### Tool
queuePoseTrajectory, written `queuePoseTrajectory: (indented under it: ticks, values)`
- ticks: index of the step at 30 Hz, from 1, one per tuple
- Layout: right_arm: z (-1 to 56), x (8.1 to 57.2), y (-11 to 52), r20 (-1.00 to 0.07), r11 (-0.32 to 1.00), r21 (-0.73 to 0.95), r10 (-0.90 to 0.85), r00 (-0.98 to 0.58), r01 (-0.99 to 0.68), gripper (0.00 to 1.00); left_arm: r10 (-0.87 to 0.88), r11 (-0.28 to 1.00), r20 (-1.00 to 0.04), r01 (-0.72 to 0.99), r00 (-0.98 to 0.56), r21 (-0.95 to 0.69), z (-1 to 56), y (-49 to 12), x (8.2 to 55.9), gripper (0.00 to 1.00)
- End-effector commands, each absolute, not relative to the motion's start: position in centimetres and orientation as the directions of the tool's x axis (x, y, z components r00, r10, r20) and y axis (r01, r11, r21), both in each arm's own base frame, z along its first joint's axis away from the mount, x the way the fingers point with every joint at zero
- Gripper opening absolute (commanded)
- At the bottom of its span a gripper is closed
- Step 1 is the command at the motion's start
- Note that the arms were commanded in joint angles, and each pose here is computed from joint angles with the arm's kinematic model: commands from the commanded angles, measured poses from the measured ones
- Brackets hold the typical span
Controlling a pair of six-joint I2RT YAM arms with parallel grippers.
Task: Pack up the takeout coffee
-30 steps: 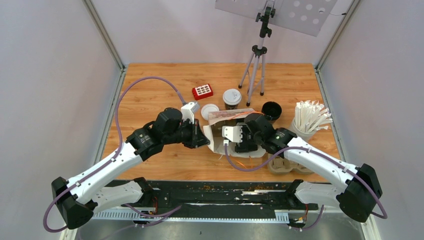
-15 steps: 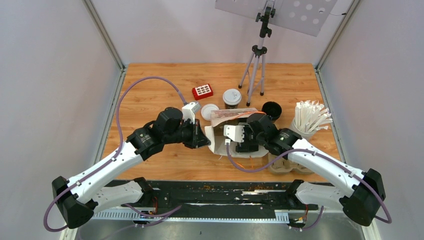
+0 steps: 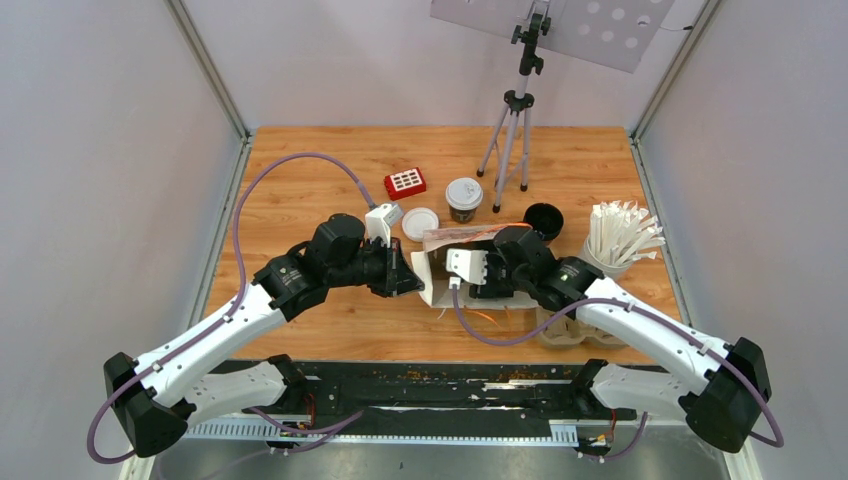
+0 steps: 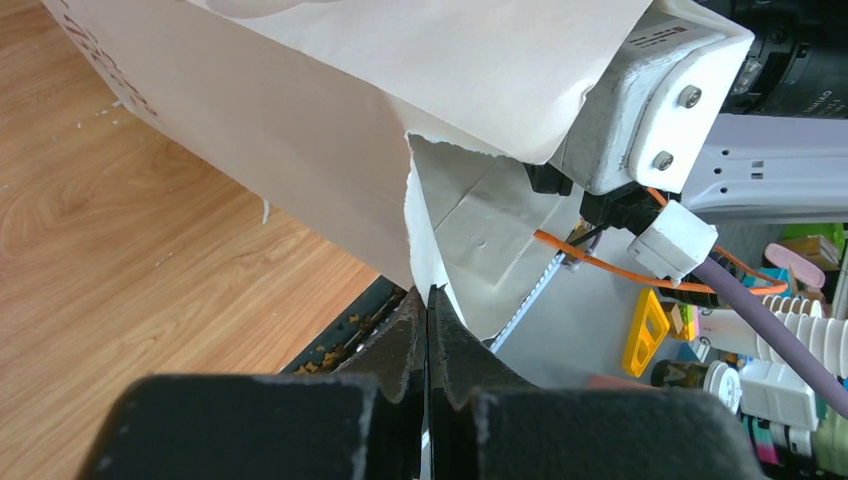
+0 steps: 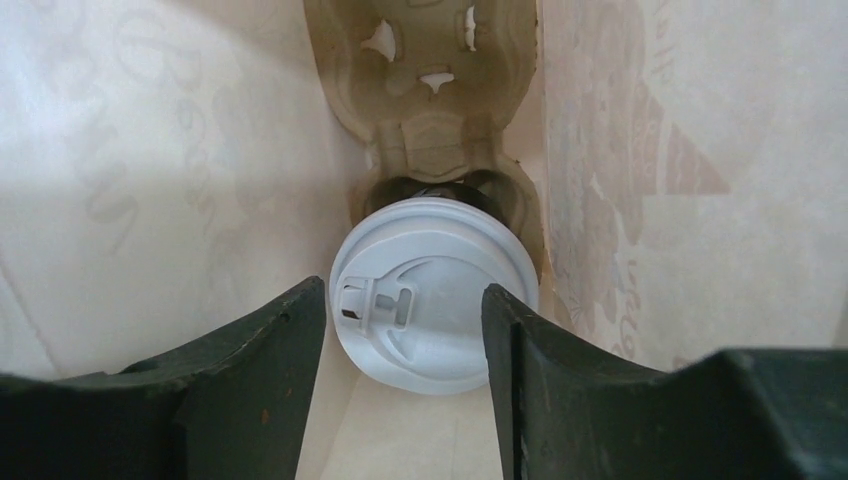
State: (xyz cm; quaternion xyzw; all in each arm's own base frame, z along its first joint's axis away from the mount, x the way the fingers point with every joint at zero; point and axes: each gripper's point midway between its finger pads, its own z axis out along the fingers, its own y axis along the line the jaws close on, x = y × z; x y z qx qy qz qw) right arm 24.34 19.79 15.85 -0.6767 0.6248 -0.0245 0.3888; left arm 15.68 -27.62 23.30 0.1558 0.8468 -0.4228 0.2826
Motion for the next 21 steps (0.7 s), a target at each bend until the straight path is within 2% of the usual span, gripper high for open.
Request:
queuePoseTrajectory:
  ticks: [1, 11, 21]
  values:
    - [16.6, 24.5, 21.6, -0.522, 0.113, -0.548, -0.82, 0.234, -0.829, 0.56, -0.002, 0.559, -0.633, 0.524, -0.774, -0.643, 24.9, -28.3, 15.9, 0.0]
    - [15.2, 25.0, 21.0, -0.515, 0.142, -0.57, -0.829, 0.217, -0.809, 0.42, 0.008, 0.552, -0.626, 0.526, -0.779, -0.648, 24.8, -28.4, 15.7, 0.0]
    - [14.7, 26.6, 20.2, -0.512, 0.201, -0.609, -0.838, 0.187, -0.767, 0.41, 0.011, 0.539, -0.627, 0.533, -0.779, -0.652, 24.9, -28.4, 15.4, 0.0]
